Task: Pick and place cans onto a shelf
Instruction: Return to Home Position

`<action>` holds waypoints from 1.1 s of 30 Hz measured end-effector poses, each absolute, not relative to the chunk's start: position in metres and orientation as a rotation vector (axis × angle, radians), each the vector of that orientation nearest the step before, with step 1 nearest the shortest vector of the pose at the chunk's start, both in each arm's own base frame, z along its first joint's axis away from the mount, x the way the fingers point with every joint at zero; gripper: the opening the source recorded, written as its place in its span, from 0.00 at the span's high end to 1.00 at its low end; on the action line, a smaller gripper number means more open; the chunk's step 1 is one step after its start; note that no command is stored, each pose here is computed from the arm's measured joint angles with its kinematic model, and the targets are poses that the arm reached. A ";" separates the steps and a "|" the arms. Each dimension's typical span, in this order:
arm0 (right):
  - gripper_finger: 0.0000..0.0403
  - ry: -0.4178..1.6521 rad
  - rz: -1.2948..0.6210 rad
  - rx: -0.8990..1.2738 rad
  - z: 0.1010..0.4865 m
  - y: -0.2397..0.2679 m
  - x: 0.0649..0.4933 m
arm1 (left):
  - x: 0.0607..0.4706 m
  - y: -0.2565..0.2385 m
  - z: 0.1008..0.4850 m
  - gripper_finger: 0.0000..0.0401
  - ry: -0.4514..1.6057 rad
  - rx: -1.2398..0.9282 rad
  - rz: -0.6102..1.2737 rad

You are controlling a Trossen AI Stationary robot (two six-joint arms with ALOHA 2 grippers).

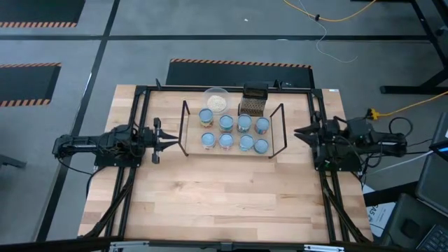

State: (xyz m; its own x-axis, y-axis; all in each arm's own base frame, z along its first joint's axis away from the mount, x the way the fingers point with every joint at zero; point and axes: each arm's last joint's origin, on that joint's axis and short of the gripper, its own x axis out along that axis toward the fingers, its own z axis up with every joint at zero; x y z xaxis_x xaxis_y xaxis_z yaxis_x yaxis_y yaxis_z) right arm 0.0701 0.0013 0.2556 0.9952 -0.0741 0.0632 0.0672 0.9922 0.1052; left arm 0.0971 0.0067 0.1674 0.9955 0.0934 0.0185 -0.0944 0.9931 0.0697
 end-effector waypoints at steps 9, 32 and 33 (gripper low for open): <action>0.82 -0.110 -0.068 0.115 0.219 0.002 0.082 | 0.097 0.007 0.167 0.83 -0.016 0.071 0.094; 0.82 -0.046 -0.081 0.023 0.170 0.003 0.098 | 0.097 0.007 0.167 0.83 -0.017 0.063 0.095; 0.82 -0.045 -0.081 0.023 0.170 0.003 0.098 | 0.097 0.007 0.167 0.83 -0.017 0.063 0.094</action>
